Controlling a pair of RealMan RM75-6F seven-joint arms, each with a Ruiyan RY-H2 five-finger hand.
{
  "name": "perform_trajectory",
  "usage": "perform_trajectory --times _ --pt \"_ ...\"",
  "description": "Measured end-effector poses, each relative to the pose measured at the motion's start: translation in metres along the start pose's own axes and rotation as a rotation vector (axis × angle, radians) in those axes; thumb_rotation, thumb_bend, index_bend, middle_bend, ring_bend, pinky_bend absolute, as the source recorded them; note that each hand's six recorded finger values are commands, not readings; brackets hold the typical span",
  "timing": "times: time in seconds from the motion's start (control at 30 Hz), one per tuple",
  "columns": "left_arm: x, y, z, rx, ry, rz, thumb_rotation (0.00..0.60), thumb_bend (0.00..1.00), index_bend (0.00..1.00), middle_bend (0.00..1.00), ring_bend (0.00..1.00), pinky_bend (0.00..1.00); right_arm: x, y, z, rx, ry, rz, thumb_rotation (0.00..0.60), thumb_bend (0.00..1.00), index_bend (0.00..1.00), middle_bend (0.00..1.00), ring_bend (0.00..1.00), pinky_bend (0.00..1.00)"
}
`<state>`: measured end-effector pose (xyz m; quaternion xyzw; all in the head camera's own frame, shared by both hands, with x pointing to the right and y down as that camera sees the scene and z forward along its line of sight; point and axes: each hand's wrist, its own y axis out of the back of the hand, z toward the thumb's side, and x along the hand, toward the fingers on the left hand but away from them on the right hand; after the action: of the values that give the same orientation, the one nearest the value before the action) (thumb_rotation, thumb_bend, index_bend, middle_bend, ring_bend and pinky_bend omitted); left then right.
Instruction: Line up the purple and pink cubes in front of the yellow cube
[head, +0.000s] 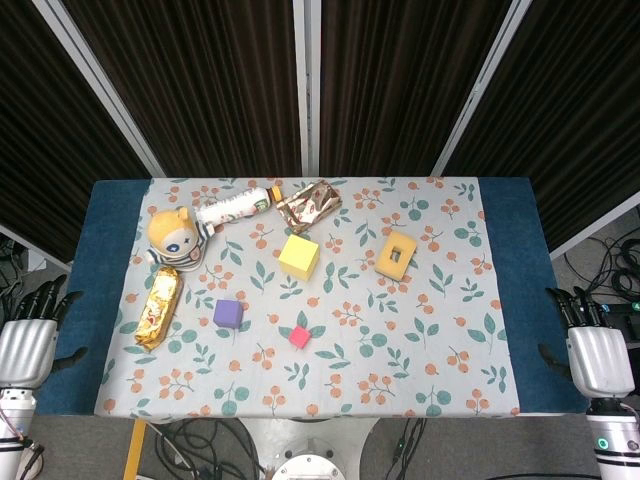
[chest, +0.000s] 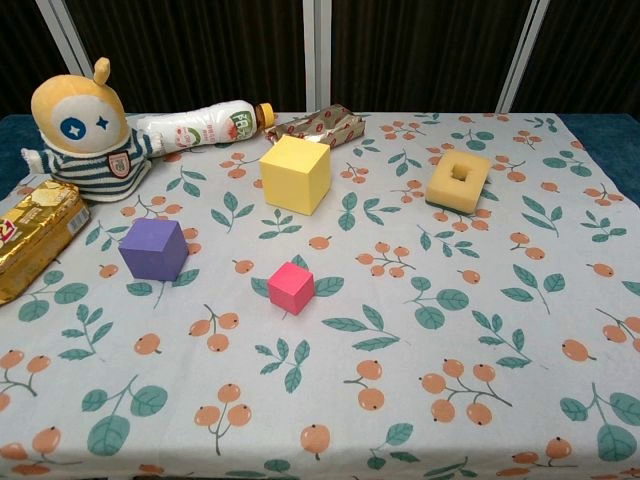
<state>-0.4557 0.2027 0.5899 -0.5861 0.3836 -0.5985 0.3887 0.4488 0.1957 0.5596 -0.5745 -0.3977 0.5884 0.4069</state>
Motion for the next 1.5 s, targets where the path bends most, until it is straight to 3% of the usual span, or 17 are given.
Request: perform_trajectory --times 0.43,0.63,0.8,1.1,1.37,1.5 --pt "0.006 0.002 0.015 -0.055 -0.053 -0.006 0.6 0.05 0.25 0.16 0.1 0.16 0.0 0.005 -0.003 -0.002 -0.003 -0.02 0.6 0.15 0.11 0.14 0.06 0.19" --pt "0.029 0.009 0.045 -0.08 -0.18 0.012 0.6 0.05 0.26 0.16 0.1 0.16 -0.002 0.011 -0.003 0.013 -0.007 -0.046 0.6 0.15 0.11 0.14 0.06 0.19" --pt "0.054 0.008 0.083 -0.09 -0.312 -0.003 0.6 0.05 0.33 0.16 0.1 0.16 -0.003 0.015 -0.002 0.022 -0.009 -0.058 0.6 0.15 0.11 0.14 0.06 0.19" --pt "0.079 -0.025 0.159 -0.072 -0.483 -0.126 0.6 0.05 0.33 0.13 0.1 0.16 -0.001 0.016 -0.002 0.029 -0.019 -0.051 0.6 0.15 0.11 0.14 0.06 0.19" --pt "0.095 -0.053 0.204 -0.038 -0.492 -0.175 0.6 0.05 0.33 0.1 0.1 0.16 0.0 0.014 -0.004 0.023 -0.024 -0.045 0.6 0.15 0.11 0.14 0.06 0.19" --pt "0.102 -0.067 0.212 -0.023 -0.464 -0.21 0.6 0.05 0.33 0.1 0.1 0.16 0.001 0.013 -0.005 0.022 -0.023 -0.041 0.6 0.15 0.11 0.14 0.06 0.19"
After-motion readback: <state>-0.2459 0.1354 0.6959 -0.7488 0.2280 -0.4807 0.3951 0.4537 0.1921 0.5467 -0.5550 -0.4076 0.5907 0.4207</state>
